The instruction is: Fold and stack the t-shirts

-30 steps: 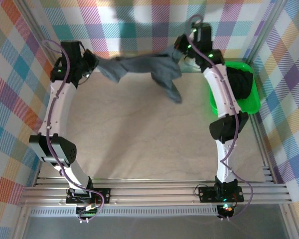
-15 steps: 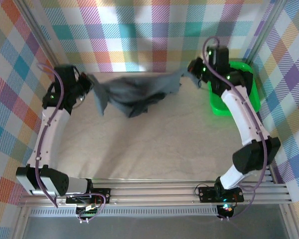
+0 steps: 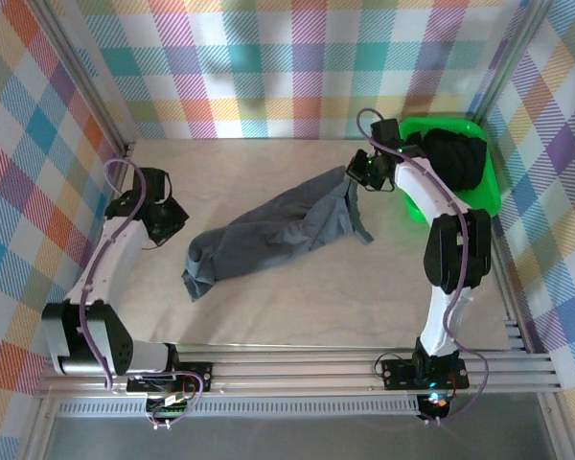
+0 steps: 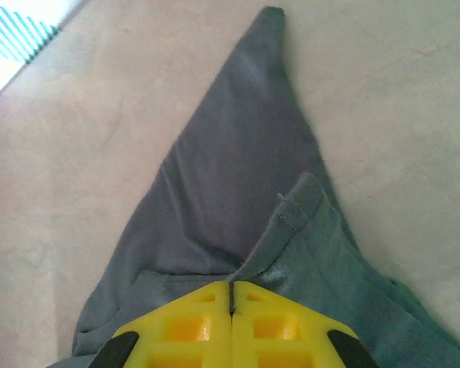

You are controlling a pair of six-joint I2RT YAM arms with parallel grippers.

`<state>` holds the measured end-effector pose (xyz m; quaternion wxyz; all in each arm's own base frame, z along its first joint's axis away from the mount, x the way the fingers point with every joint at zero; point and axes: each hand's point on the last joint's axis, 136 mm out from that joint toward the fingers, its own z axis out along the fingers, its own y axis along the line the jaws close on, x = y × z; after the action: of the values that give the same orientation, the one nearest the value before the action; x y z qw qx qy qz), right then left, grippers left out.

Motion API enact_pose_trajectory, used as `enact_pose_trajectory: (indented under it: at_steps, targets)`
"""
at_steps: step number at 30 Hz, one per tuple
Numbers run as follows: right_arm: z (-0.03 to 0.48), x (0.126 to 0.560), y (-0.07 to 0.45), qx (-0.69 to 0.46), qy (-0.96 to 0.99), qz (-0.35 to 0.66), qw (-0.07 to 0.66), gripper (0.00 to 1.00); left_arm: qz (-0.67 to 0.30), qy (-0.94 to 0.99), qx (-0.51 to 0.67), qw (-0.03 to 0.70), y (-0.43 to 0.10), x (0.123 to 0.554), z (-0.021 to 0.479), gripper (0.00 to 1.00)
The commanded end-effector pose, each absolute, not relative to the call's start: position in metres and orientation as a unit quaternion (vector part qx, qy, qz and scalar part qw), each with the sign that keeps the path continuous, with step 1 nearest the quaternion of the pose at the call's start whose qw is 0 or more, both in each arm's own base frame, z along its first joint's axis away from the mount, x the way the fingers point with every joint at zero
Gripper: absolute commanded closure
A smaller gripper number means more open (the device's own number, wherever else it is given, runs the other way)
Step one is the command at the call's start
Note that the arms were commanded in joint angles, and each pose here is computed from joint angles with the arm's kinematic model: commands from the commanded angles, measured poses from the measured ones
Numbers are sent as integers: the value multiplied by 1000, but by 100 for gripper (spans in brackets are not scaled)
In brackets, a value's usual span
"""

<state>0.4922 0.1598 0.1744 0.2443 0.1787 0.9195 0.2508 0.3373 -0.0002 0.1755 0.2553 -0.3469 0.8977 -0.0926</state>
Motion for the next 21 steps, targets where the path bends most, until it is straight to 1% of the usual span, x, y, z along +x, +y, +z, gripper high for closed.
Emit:
enact_pose_trajectory:
  at_steps: [1,3,4,6,7,9,11,13,16,17,18,19,21]
  targets:
    - [261,492,163,150,879,303,335,100,-135,886,-356,264,-9,337,182,84]
    - [267,483,161,152,880,303,332,100,-153,890,-350,249,-19,343,175,64]
    - [268,476,158,157,883,297,328,100,-158,896,-341,235,-28,347,170,56]
    - [267,458,147,177,889,269,325,100,-144,918,-313,195,-44,354,158,52]
    - [263,445,139,193,891,254,322,100,-127,932,-289,179,-54,357,153,52]
    - [254,419,128,213,894,237,316,100,-99,950,-243,169,-73,363,144,52]
    - [232,384,113,236,903,209,294,100,-84,961,-204,166,-93,367,133,49]
    - [202,343,94,252,918,164,258,100,-43,969,-177,165,-100,368,125,46]
    - [163,291,63,263,934,95,223,100,-31,976,-145,158,-111,372,113,43]
    - [154,280,57,264,937,85,215,96,-28,979,-128,158,-116,375,111,42]
    - [144,270,53,264,940,78,202,83,-20,982,-105,157,-121,376,108,40]
    - [136,261,50,267,943,71,183,73,-8,984,-83,156,-126,378,104,39]
    - [133,255,47,267,948,58,163,60,19,987,-41,155,-134,381,99,35]
